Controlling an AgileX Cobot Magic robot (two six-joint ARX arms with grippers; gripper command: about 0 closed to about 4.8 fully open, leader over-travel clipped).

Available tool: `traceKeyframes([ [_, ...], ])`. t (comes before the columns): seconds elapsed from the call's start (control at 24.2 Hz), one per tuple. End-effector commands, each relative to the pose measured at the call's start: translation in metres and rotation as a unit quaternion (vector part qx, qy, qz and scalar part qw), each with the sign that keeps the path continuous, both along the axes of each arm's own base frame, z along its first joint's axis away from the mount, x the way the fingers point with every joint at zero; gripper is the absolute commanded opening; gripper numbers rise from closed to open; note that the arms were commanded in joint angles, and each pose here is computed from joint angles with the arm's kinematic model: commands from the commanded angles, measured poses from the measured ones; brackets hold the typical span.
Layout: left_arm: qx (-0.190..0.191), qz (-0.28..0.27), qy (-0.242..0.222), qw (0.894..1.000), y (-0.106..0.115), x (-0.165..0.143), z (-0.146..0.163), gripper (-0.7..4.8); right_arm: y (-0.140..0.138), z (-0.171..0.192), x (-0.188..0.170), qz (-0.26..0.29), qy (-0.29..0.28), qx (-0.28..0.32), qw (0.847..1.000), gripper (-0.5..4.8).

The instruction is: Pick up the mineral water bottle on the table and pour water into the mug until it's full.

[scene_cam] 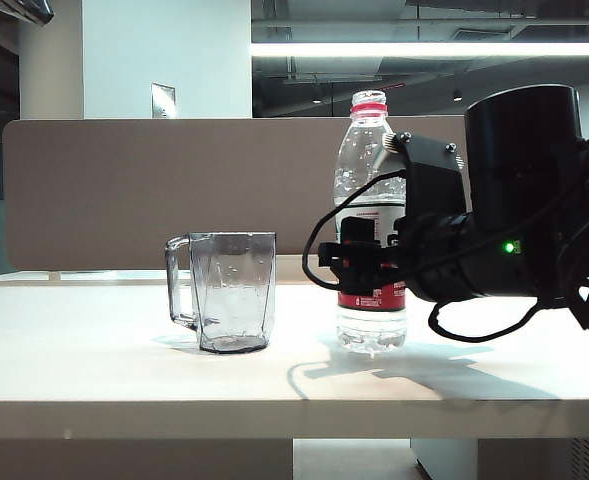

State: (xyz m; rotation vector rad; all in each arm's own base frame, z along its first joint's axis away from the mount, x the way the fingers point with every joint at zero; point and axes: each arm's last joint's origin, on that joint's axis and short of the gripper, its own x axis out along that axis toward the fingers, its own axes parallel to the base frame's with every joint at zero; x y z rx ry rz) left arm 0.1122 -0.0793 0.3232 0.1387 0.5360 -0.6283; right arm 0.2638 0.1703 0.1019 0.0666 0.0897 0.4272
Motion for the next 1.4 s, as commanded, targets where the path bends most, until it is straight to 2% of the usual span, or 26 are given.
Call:
traceKeyframes([
  [0.04, -0.003, -0.002, -0.007, 1.000, 0.000, 0.000, 0.002, -0.05, 0.000, 0.002, 0.000, 0.002, -0.028, -0.044, 0.999, 2.03],
  [0.25, -0.003, -0.002, -0.007, 1.000, 0.000, 0.000, 0.002, -0.05, -0.001, 0.000, 0.001, 0.004, -0.034, -0.080, 0.996, 2.02],
  [0.58, -0.003, -0.002, -0.007, 1.000, 0.000, 0.000, 0.002, -0.05, 0.002, -0.001, 0.009, -0.024, -0.031, -0.190, 0.981, 2.02],
  [0.7, -0.003, -0.002, -0.007, 1.000, 0.000, 0.000, 0.002, -0.05, 0.006, 0.006, 0.017, -0.020, -0.044, -0.257, 0.965, 2.02],
  [0.95, -0.003, -0.002, -0.007, 1.000, 0.000, 0.000, 0.002, -0.05, 0.008, 0.018, 0.024, -0.056, -0.069, -0.372, 0.924, 2.02],
  [0.99, -0.003, -0.002, -0.007, 1.000, 0.000, 0.000, 0.002, -0.05, 0.008, 0.021, 0.025, -0.056, -0.081, -0.400, 0.911, 2.02],
  [1.03, -0.003, -0.002, -0.007, 1.000, 0.000, 0.000, 0.002, -0.05, 0.008, 0.022, 0.025, -0.057, -0.086, -0.409, 0.907, 2.02],
  [1.07, -0.003, -0.002, -0.007, 1.000, 0.000, 0.000, 0.002, -0.05, 0.008, 0.025, 0.025, -0.057, -0.096, -0.429, 0.896, 2.02],
  [1.11, -0.003, -0.002, -0.007, 1.000, 0.000, 0.000, 0.002, -0.05, 0.008, 0.028, 0.026, -0.056, -0.110, -0.458, 0.881, 2.02],
  [1.4, -0.003, -0.002, -0.007, 1.000, 0.000, 0.000, 0.002, -0.05, 0.007, 0.037, 0.027, -0.073, -0.142, -0.514, 0.843, 2.02],
])
